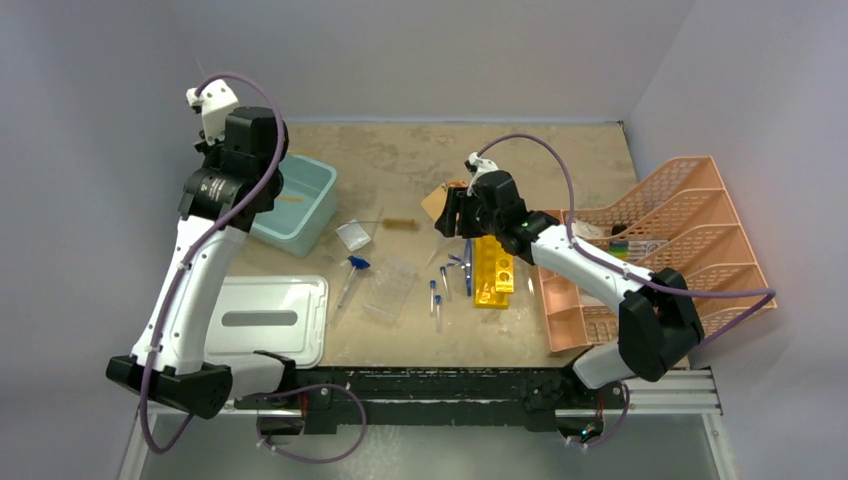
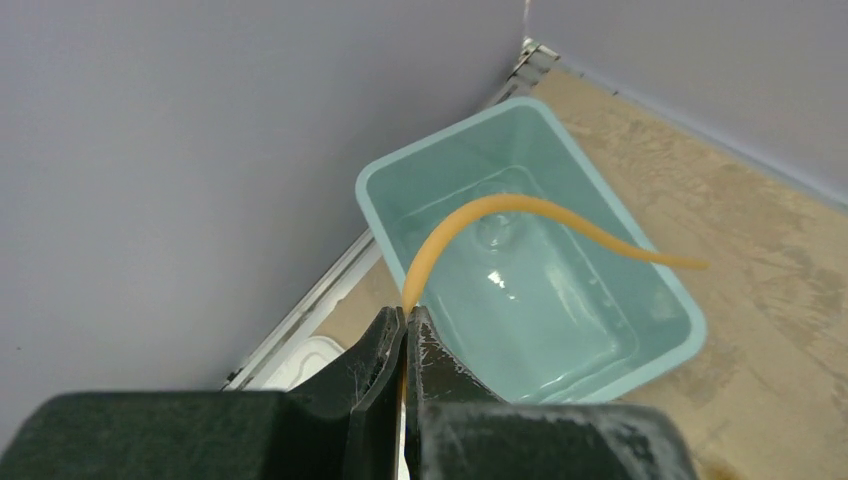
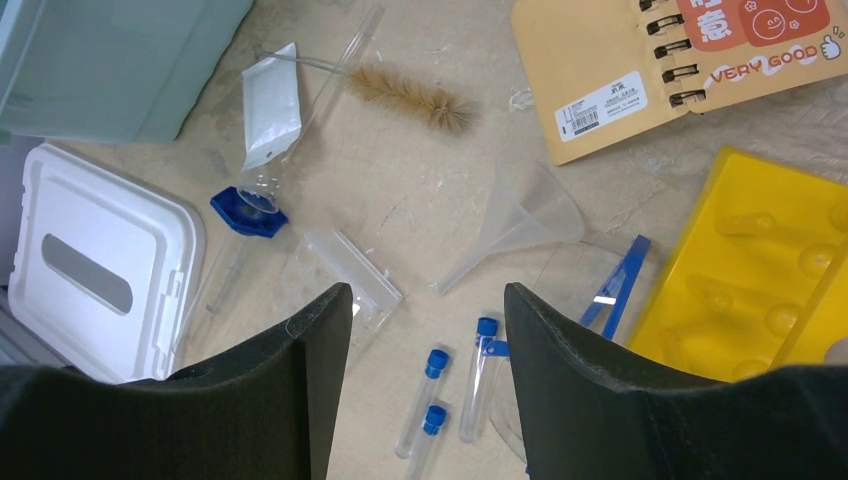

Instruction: Organize the chemistry lab equipment

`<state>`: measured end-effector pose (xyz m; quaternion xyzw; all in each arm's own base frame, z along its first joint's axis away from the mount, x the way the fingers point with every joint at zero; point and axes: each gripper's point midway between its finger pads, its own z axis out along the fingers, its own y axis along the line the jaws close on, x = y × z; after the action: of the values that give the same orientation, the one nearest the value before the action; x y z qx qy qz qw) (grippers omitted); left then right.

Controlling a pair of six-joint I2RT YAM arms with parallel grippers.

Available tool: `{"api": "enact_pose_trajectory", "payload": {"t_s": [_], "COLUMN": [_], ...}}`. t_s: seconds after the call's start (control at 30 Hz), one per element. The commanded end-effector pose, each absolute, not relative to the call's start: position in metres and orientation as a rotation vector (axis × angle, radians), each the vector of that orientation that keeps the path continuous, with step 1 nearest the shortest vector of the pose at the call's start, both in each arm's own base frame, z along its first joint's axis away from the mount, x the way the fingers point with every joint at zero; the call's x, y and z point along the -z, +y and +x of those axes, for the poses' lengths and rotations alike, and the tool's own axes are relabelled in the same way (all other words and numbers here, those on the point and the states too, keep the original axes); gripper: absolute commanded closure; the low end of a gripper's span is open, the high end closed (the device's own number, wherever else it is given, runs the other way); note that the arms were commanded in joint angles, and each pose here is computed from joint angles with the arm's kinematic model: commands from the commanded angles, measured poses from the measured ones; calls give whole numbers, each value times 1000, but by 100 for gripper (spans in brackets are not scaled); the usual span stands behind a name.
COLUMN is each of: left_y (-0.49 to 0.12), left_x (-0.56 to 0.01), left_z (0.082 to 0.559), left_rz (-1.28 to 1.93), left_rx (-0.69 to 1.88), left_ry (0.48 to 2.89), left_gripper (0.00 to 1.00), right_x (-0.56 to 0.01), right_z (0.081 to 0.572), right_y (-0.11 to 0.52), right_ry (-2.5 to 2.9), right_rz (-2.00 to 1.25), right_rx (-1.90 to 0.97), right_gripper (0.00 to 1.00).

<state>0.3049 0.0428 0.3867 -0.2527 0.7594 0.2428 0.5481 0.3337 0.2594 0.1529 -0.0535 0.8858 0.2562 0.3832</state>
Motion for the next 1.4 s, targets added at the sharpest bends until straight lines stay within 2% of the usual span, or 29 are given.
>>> {"api": "enact_pose_trajectory", "payload": {"t_s": [0.0, 0.63, 0.9, 1.1, 1.37], "left_y": [55, 74, 84, 96, 123], "left_x": [-366, -276, -212, -196, -179], "left_z": [326, 389, 418, 434, 437], "left_rz": [-632, -690, -768, -844, -1097], "left_rx": [-513, -501, -302, -344, -465], "left_ry": [1845, 1990, 2081, 2028, 1838], "left_gripper": [100, 100, 100, 100, 100], "right_x": [-170, -165, -166, -166, -167], "right_z": [337, 341, 344, 345, 344], "right_y": [261, 258, 258, 258, 255], "right_ry": [2215, 2217, 2209, 2205, 2198], "right_rz": [-125, -118, -128, -126, -131], "right_rx": [-678, -650, -635, -631, -619], "right_gripper": [40, 40, 40, 40, 40]}}
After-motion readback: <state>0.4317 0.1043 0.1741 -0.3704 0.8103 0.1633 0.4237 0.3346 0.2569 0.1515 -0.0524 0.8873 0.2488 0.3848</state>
